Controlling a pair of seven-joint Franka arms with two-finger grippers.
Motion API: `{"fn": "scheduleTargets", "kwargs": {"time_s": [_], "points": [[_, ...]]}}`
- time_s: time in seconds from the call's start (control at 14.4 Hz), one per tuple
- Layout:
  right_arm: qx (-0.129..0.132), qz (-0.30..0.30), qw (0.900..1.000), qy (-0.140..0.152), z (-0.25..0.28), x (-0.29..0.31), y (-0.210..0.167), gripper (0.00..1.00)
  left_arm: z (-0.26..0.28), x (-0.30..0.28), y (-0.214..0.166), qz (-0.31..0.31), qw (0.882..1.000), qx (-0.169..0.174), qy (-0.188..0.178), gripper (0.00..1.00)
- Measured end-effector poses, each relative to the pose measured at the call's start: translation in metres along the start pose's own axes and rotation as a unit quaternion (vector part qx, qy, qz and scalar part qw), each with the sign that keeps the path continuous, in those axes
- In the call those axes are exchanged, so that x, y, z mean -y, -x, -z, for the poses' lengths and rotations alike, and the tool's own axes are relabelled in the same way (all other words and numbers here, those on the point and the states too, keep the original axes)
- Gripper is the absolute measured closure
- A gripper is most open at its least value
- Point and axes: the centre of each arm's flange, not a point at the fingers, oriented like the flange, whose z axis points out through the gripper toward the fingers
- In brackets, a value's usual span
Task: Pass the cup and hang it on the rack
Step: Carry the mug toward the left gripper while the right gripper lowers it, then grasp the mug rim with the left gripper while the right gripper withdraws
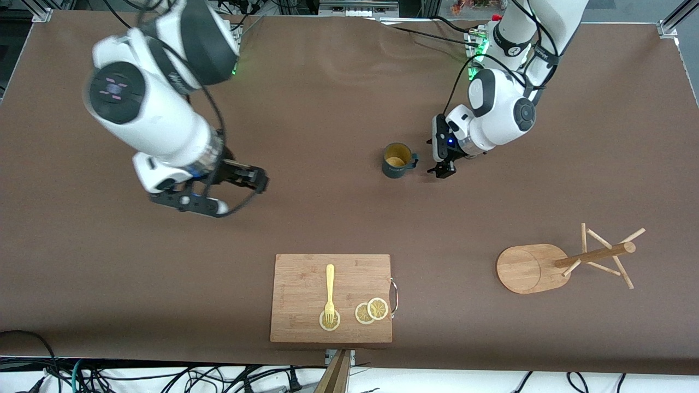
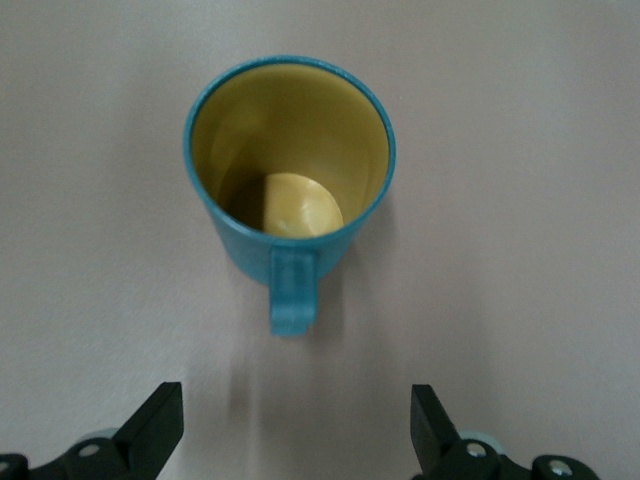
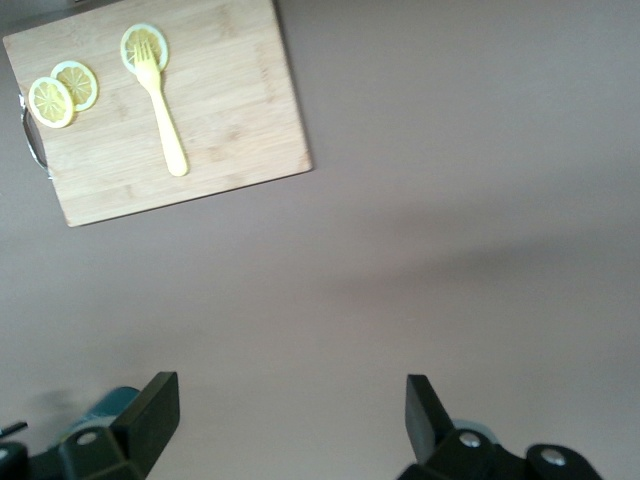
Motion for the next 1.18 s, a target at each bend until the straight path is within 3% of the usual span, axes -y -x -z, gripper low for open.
{"fn": "scheduleTargets", "kwargs": {"time_s": [0.21,0.56,0.83,1.18], "points": [[0.011,0.035,0.999,0.009,0.034,-0.063,-0.001,0.00,-0.018,-0.004,0.002,0.007,1.000,0.002,-0.004,0.00],[0.029,0.061,0.998,-0.003,0.061,-0.193,0.006,0.00,-0.036,-0.010,0.004,0.035,0.999,-0.005,-0.005,0.00],[0.032,0.080,0.996,0.016,0.064,-0.198,0.031,0.00,-0.041,-0.017,-0.007,0.038,0.999,-0.011,-0.007,0.00],[0.036,0.083,0.996,0.028,0.055,-0.200,0.033,0.00,-0.045,-0.019,-0.008,0.035,0.999,-0.008,-0.012,0.00]]}}
